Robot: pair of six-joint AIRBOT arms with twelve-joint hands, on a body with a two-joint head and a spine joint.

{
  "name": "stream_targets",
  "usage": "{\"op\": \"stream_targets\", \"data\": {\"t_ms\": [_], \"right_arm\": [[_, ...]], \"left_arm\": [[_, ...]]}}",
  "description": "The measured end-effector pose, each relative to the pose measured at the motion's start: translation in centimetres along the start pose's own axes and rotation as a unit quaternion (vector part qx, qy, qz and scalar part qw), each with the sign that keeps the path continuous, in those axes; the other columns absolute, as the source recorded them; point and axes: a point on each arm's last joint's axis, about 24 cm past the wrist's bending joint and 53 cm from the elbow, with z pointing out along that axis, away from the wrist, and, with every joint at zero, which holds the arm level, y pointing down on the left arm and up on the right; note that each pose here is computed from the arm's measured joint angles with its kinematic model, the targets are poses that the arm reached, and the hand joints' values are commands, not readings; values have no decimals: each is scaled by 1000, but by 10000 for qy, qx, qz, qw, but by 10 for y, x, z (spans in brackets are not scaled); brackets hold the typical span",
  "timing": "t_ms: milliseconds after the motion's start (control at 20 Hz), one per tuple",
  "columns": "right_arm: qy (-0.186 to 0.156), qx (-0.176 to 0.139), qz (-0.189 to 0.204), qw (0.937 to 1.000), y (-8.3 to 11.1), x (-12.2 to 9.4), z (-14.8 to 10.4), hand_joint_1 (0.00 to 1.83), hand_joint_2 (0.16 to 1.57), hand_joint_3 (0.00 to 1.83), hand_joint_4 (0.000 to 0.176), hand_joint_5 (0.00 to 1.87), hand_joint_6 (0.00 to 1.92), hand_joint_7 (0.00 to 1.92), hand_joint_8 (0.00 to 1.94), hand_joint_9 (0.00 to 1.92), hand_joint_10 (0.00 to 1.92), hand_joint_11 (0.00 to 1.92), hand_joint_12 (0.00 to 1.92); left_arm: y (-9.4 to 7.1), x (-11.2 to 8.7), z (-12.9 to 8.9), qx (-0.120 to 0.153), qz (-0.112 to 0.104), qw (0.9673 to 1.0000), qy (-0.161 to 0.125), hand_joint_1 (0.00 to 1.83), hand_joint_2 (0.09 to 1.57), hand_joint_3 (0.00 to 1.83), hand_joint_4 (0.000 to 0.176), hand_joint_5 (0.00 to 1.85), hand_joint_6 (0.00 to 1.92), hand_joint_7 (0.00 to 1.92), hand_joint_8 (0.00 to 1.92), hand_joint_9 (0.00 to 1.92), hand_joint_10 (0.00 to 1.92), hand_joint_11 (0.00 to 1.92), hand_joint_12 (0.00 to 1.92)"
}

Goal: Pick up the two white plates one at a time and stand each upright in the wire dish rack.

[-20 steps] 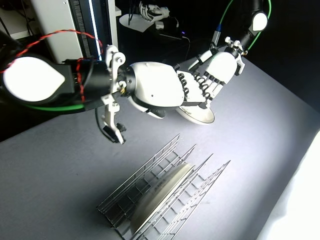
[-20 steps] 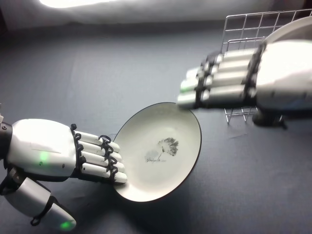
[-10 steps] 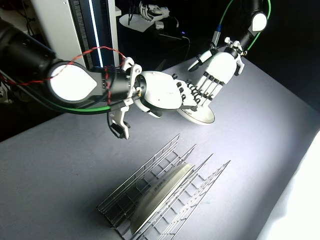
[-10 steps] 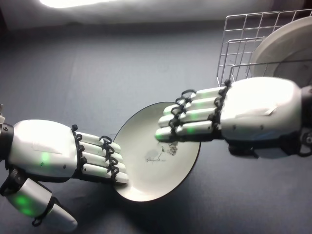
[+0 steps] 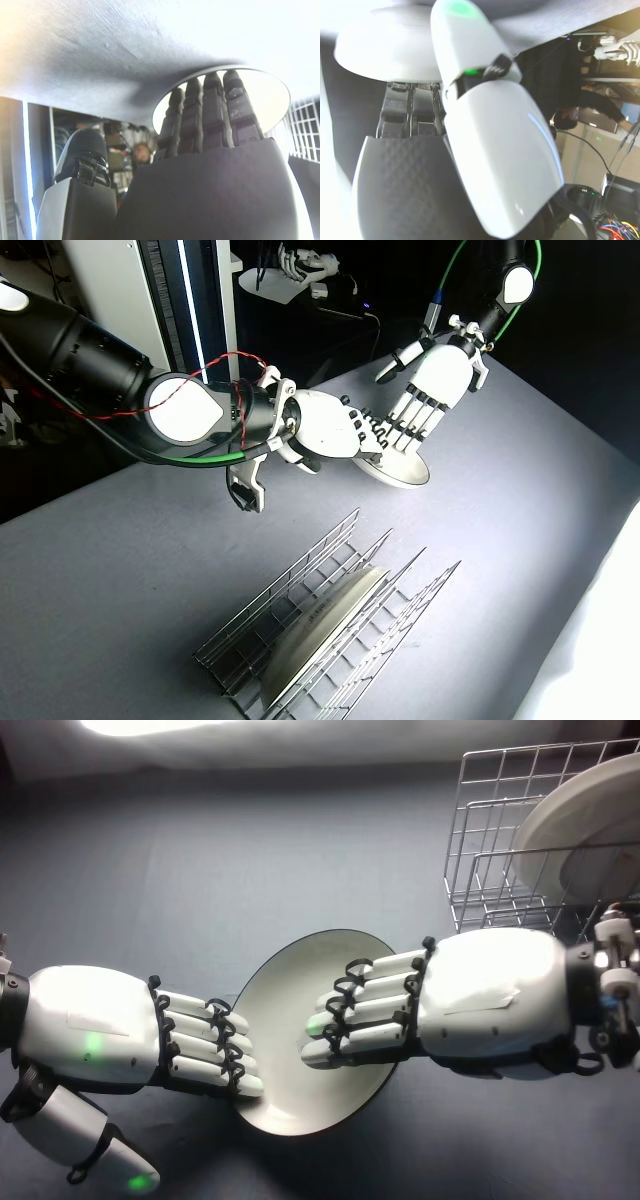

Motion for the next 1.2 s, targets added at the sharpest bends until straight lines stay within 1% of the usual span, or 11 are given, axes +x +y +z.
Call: {"op": "stream_targets", "data": {"t_ms": [100, 200, 250, 450, 500, 650, 850, 950, 1050, 1100, 1200], "right_arm": [[16, 34, -21, 10000, -6, 1, 6, 1661, 1133, 0, 0, 94, 5, 37, 6, 52, 9, 0, 546], [15, 58, -17, 10000, -11, 1, 13, 1647, 1135, 0, 0, 96, 3, 54, 6, 61, 7, 0, 535], [15, 60, -22, 10000, -12, 1, 16, 1638, 1137, 0, 0, 81, 2, 41, 3, 48, 2, 0, 488], [-8, -15, -29, 10000, -10, -1, 32, 1575, 1147, 4, 0, 48, 5, 11, 3, 19, 2, 0, 436], [-16, -22, -31, 10000, -10, -2, 35, 1604, 1148, 3, 0, 54, 4, 12, 2, 25, 3, 0, 469], [-4, 30, -36, 10000, -14, -1, 40, 1631, 1136, 0, 0, 84, 6, 38, 5, 61, 9, 0, 587], [3, 23, -32, 10000, -14, 0, 42, 1587, 1154, 5, 0, 56, 0, 14, 0, 42, 0, 0, 565], [4, 29, -30, 10000, -14, 0, 42, 1613, 1156, 3, 0, 113, 10, 65, 8, 97, 13, 0, 706], [5, 35, -32, 10000, -15, 0, 42, 1611, 1165, 2, 0, 153, 8, 130, 7, 186, 19, 0, 936], [1, 26, -27, 10000, -14, 0, 42, 1619, 1190, 7, 0, 250, 17, 263, 11, 292, 30, 10, 1076], [1, 9, -38, 10000, -13, 0, 42, 1635, 1195, 2, 0, 422, 16, 465, 7, 467, 28, 125, 1126]], "left_arm": [[0, 0, 0, 0, -3, 10000, 2, 0, 1254, 2, 0, 126, 0, 94, 0, 60, 0, 0, 141], [0, 0, 0, 3, -1, 10000, 2, 0, 1255, 1, 0, 139, 3, 112, 2, 85, 3, 0, 217], [0, 0, 0, 3, -1, 10000, 2, 0, 1257, 1, 0, 125, 5, 97, 5, 65, 7, 0, 150], [-1, 0, 2, 19, -7, 10000, 1, 0, 1259, 1, 0, 157, 1, 127, 1, 98, 4, 0, 233], [-1, 0, 2, 20, -9, 10000, -2, 0, 1260, 1, 0, 140, 0, 101, 1, 72, 2, 0, 183], [-1, 0, 2, 24, -9, 10000, -1, 0, 1251, 0, 0, 166, 1, 132, 1, 108, 2, 0, 281], [-1, 0, 2, 22, -8, 10000, -3, 0, 1259, 1, 0, 178, 7, 144, 7, 109, 10, 0, 245], [-1, 0, 2, 22, -8, 10000, -3, 0, 1246, 0, 0, 160, 2, 121, 2, 83, 5, 0, 168], [-1, 0, 2, 22, -10, 10000, -5, 0, 1255, 0, 0, 188, 1, 156, 0, 124, 3, 0, 285], [-1, 0, 2, 27, -14, 10000, -10, 0, 1258, 0, 0, 151, 2, 113, 3, 78, 3, 0, 173], [-1, 0, 2, 28, -20, 10000, -14, 0, 1255, 0, 0, 158, 3, 120, 3, 88, 5, 0, 201]]}}
